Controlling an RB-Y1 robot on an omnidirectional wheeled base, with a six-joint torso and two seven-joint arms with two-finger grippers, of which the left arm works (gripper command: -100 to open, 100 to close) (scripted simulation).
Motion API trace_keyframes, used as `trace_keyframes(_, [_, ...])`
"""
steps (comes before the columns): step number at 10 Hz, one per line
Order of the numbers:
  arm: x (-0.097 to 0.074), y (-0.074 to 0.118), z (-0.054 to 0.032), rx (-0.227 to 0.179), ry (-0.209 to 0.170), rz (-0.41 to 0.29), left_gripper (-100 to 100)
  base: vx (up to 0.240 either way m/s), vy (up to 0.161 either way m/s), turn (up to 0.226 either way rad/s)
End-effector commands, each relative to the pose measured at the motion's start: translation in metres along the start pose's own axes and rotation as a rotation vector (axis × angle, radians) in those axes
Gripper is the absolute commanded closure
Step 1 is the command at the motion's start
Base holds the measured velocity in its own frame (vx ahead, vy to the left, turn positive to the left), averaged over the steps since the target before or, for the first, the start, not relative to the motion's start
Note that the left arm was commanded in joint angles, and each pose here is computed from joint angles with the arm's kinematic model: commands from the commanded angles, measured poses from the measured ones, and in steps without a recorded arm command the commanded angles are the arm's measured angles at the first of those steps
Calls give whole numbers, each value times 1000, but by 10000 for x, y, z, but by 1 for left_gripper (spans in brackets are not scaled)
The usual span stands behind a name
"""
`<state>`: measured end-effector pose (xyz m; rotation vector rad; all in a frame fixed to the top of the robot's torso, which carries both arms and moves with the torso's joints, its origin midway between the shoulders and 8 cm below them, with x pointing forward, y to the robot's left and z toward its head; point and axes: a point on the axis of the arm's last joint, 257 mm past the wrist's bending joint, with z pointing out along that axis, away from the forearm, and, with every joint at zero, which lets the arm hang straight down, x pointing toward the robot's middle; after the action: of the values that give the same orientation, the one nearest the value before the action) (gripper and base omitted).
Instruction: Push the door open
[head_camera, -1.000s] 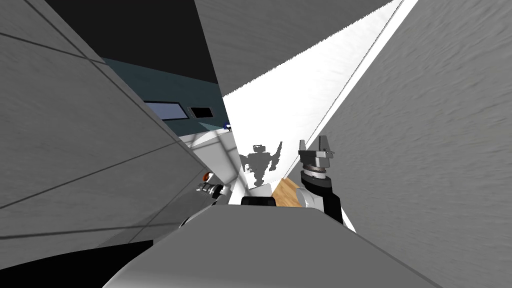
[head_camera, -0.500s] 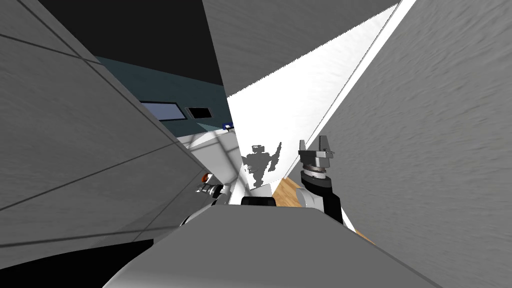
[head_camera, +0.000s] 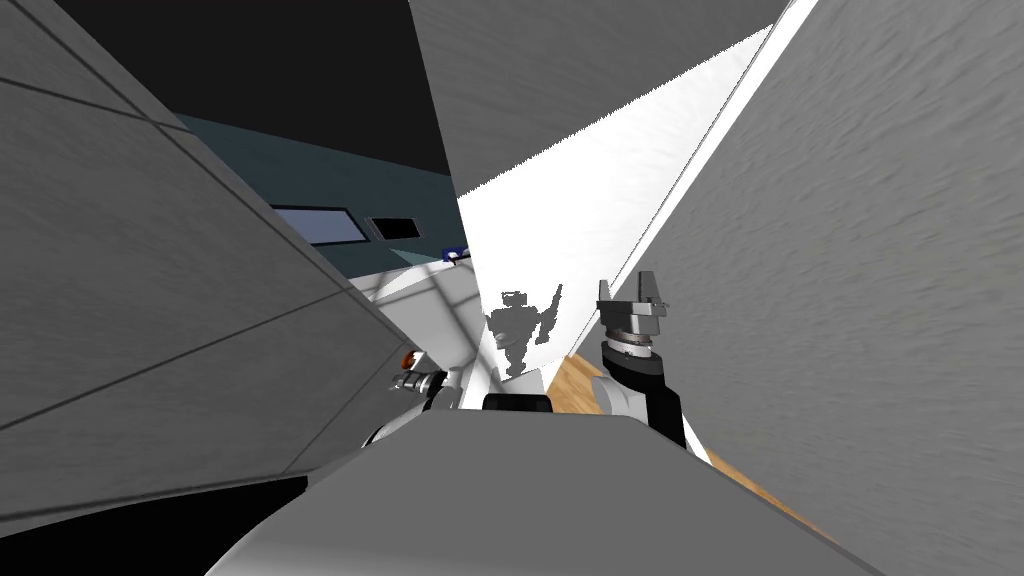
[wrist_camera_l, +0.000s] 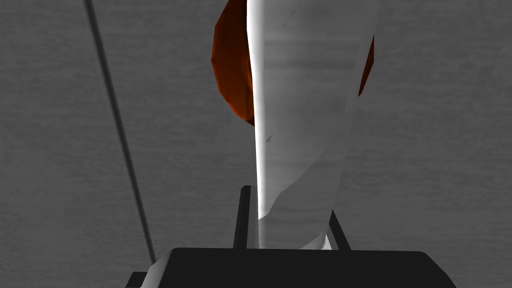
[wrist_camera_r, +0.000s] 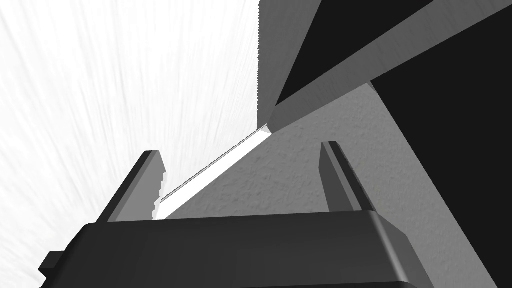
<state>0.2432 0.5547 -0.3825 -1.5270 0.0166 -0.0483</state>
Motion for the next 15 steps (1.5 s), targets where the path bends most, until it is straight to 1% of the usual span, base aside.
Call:
trace_keyframes(1, [-97,-48,35,15,-41,1,100,30,101,-77])
trace_keyframes(3, [-96,-50,36,15,-41,0,100,9,47,-2])
trace_keyframes(5, [-197,1,-48,-7,-95,12,100,38,67,-96])
trace_keyframes(6, [-228,23,-93,-17,-115,16,100,52,91,-96])
trace_keyframes(7, [-255,52,-158,-31,-137,21,100,99,95,-94])
trace_keyframes(8, [-316,104,-156,-36,-130,33,100,39,41,6])
trace_keyframes(9, [-501,93,-121,-32,-193,36,100,-62,103,-230])
trace_keyframes(10, [-515,113,-134,-36,-192,44,100,-68,115,-157])
trace_keyframes(11, [-656,77,-90,-29,-252,33,100,-25,155,-200])
trace_keyframes(12, [-778,67,-75,-28,-299,32,100,-40,182,-261])
trace_keyframes(13, [-778,67,-75,-28,-299,32,100,-21,143,-106])
trace_keyframes(14, [-971,56,-69,-27,-374,30,100,4,179,-241])
trace_keyframes(15, [-1035,54,-72,-27,-399,30,100,-3,170,-197])
